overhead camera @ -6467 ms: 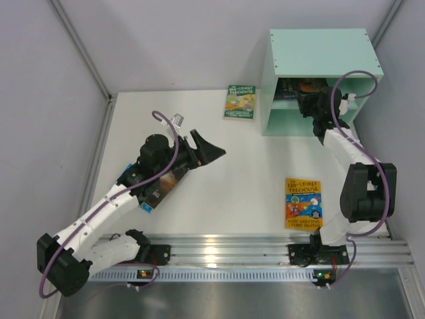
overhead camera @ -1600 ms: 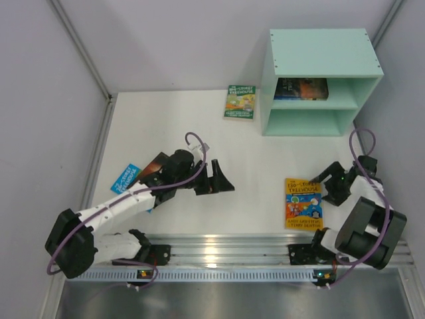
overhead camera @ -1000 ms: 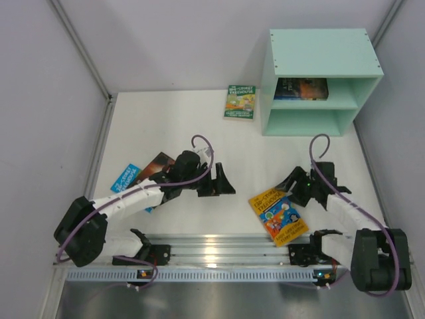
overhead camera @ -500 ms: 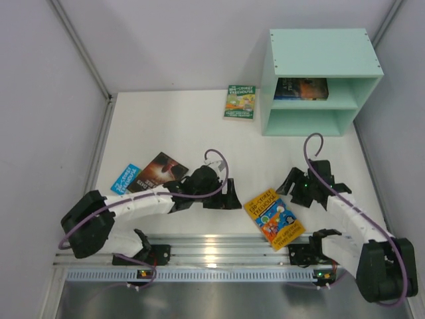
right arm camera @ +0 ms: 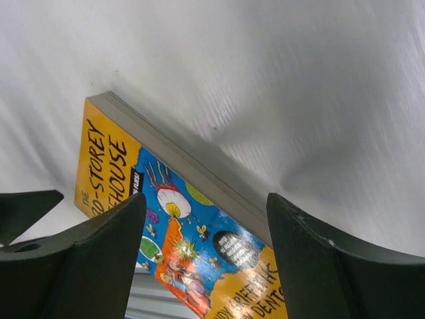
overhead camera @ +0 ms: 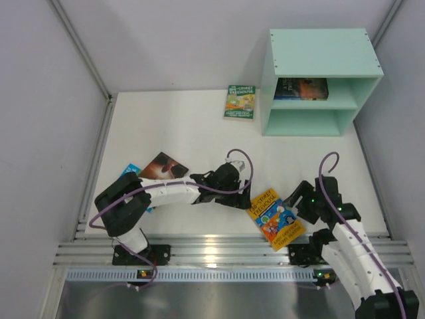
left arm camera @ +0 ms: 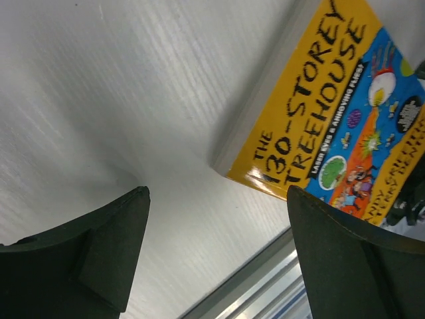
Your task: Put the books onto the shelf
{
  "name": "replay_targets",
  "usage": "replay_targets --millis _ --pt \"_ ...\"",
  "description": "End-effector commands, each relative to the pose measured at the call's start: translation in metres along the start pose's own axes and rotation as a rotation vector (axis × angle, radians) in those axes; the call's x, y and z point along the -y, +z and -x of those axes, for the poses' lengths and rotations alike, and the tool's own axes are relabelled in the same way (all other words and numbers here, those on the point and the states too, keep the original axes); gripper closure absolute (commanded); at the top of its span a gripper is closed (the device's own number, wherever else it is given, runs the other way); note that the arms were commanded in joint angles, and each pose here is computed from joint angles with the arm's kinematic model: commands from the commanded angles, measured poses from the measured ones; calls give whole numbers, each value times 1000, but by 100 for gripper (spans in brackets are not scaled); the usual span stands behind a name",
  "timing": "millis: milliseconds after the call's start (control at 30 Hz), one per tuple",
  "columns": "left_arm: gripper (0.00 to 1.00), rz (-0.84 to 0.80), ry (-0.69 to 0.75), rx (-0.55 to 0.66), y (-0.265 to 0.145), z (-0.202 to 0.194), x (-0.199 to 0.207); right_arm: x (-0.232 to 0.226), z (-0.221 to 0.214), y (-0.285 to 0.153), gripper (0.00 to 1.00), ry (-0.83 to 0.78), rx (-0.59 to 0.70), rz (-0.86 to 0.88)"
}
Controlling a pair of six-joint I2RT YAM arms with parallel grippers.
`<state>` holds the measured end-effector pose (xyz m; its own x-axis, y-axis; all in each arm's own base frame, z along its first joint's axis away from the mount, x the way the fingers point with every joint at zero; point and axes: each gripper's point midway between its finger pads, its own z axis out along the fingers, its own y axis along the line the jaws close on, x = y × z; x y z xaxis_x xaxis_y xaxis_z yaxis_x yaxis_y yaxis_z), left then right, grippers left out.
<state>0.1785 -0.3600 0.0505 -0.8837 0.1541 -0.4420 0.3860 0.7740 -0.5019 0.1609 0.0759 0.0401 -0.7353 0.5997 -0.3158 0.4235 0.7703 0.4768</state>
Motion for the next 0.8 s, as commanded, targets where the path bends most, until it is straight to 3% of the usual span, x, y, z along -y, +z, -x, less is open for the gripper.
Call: replay_targets --millis 0,100,333,433,533,633,667,767 --pt "11 17 83 34 7 16 -2 9 -11 -8 28 111 7 -27" --pt "11 -68 142 21 14 24 16 8 -6 -16 26 166 45 -27" --pt "14 -120 247 -86 41 20 25 18 -9 -20 26 171 -41 -169" --pt "18 -142 290 -134 48 12 25 27 9 -33 26 156 31 -268" --pt "29 -161 300 -163 56 6 25 25 15 -42 27 149 57 -271" --pt "45 -163 296 -185 65 1 22 30 17 -51 27 170 80 -304" --pt "56 -147 286 -181 68 4 20 30 17 -51 27 167 80 -305" --pt "68 -82 247 -190 78 8 6 31 11 -46 26 170 34 -322"
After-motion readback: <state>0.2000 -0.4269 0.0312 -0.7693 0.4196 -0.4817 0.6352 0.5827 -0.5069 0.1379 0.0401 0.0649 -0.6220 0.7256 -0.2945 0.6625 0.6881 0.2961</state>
